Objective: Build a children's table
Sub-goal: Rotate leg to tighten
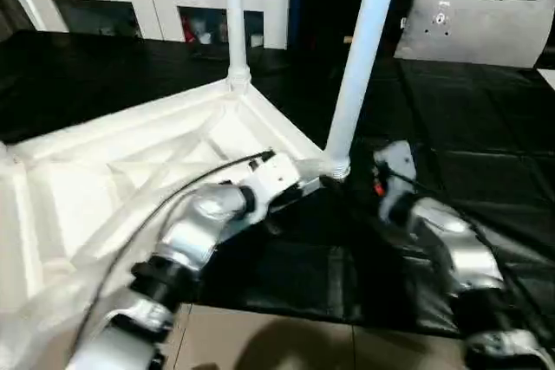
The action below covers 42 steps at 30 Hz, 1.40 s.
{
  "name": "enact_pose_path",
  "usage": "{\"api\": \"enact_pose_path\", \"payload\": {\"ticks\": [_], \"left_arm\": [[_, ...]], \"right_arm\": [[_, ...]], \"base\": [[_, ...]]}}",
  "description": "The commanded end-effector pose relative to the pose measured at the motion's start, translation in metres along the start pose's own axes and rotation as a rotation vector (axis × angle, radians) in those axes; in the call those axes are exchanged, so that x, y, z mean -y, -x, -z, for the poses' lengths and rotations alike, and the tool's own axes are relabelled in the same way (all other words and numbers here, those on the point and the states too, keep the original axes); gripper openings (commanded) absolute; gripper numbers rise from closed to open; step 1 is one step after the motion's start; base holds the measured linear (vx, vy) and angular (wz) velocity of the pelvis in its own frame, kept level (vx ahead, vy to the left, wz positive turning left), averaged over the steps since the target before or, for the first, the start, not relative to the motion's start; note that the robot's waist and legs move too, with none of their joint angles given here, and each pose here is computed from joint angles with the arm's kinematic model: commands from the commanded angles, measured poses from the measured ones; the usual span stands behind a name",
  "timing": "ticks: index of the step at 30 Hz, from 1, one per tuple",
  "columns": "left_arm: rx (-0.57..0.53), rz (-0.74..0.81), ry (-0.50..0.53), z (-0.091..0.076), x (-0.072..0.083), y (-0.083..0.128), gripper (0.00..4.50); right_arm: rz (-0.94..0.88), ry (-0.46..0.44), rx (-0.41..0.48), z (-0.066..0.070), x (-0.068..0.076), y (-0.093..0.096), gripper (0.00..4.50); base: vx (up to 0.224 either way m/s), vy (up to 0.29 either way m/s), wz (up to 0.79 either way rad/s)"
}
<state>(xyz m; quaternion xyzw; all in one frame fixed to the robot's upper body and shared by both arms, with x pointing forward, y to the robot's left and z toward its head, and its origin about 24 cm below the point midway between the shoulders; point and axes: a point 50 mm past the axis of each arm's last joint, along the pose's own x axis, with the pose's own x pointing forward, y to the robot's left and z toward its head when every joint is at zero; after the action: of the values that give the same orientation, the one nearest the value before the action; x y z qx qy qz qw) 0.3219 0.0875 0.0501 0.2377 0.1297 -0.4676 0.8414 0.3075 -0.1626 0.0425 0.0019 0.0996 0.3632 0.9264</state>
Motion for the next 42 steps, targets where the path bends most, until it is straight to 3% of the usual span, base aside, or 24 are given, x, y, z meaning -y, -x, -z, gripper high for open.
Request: {"api": "enact_pose_path", "payload": {"ticks": [1,9,13,16,17,19,26,42], "left_arm": [[-0.032,0.085,-0.017,0.009,0.003,0.004,0.0],[-0.051,0.254,-0.103,0.022,0.005,0.022,0.0],[-0.036,0.438,-0.177,0.026,0.012,0.035,0.0],[-0.031,0.47,-0.185,0.026,0.012,0.038,0.0],[-0.029,0.483,-0.19,0.025,0.013,0.039,0.0],[-0.024,0.52,-0.201,0.025,0.013,0.041,0.0],[-0.006,0.596,-0.218,0.023,0.018,0.044,0.0],[-0.014,0.63,-0.205,0.027,0.022,0.049,0.0]], "right_arm": [[-0.058,0.04,0.02,-0.01,0.002,0.004,4.42],[-0.187,0.155,-0.019,-0.022,0.012,0.023,4.42],[-0.349,0.217,-0.029,-0.029,0.007,0.032,4.42],[-0.417,0.219,-0.045,-0.03,0.004,0.034,4.42],[-0.439,0.222,-0.053,-0.029,0.003,0.035,4.17],[-0.472,0.227,-0.073,-0.029,0.003,0.036,4.17],[-0.585,0.203,-0.116,-0.026,-0.003,0.035,3.44],[-0.646,0.147,-0.133,-0.02,-0.009,0.036,2.07]], "base": [[0.0,0.0,0.0],[0.0,0.0,0.0],[0.0,0.0,0.0],[0.0,0.0,0.0],[0.0,0.0,0.0],[0.0,0.0,0.0],[0.0,0.0,0.0],[0.0,0.0,0.0]]}}
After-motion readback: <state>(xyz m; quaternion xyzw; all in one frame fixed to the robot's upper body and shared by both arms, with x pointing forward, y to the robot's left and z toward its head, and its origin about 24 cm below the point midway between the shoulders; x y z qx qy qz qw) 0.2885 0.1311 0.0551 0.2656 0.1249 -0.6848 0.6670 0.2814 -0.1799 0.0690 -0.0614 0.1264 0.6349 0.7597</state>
